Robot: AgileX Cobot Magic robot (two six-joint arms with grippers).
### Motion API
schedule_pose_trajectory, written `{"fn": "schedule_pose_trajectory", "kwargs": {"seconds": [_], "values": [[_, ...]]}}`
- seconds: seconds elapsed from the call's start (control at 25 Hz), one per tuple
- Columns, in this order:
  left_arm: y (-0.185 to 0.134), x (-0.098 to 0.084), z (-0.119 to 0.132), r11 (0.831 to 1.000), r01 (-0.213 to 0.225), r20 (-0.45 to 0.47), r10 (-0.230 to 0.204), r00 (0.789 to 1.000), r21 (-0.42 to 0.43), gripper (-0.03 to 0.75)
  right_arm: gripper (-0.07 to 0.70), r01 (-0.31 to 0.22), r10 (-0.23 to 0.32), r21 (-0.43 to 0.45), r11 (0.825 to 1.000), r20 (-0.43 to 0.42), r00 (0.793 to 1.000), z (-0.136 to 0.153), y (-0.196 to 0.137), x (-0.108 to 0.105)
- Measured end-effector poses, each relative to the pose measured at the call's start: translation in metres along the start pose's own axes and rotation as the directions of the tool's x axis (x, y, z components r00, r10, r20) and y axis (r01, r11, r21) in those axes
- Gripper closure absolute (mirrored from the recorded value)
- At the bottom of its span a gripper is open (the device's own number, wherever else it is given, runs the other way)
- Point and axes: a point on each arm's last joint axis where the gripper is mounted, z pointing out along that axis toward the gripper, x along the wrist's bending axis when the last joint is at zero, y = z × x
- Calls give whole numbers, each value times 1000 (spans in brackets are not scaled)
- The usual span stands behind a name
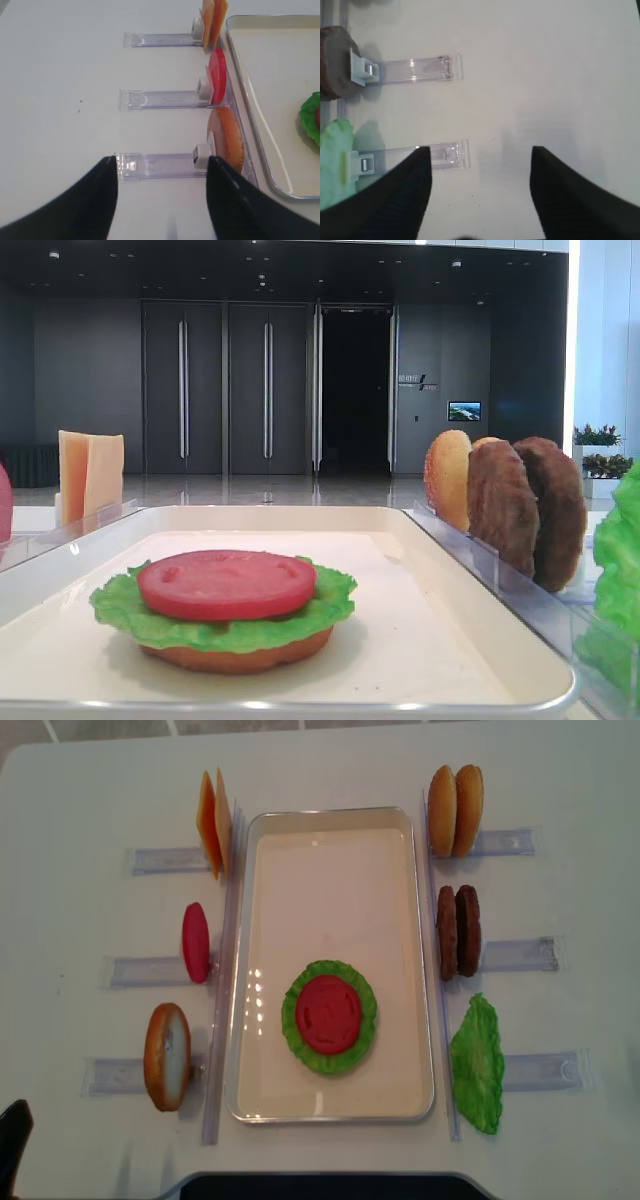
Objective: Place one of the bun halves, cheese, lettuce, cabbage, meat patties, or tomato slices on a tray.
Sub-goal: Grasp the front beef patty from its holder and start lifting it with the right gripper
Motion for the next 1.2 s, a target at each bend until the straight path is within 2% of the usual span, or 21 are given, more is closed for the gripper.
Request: {"fn": "schedule_pose_trajectory", "kwargs": {"seconds": [0.04, 0.24, 0.52, 0.96, 1.2], "values": [[0, 0, 0, 1000, 0, 0, 0, 1000, 0, 284, 192, -2, 2, 41, 999, 2, 1000, 11, 7, 0], [0, 0, 0, 1000, 0, 0, 0, 1000, 0, 284, 192, -3, 3, 120, 993, 6, 1000, 39, 22, 1], [0, 0, 0, 1000, 0, 0, 0, 1000, 0, 284, 192, -4, 3, 171, 985, 10, 1000, 58, 31, 1], [0, 0, 0, 1000, 0, 0, 0, 1000, 0, 284, 135, 1, -2, 130, 992, 4, 1000, 50, 41, 3], [0, 0, 0, 1000, 0, 0, 0, 1000, 0, 284, 132, 49, -45, 123, 991, -36, 998, 49, 43, 23]]}}
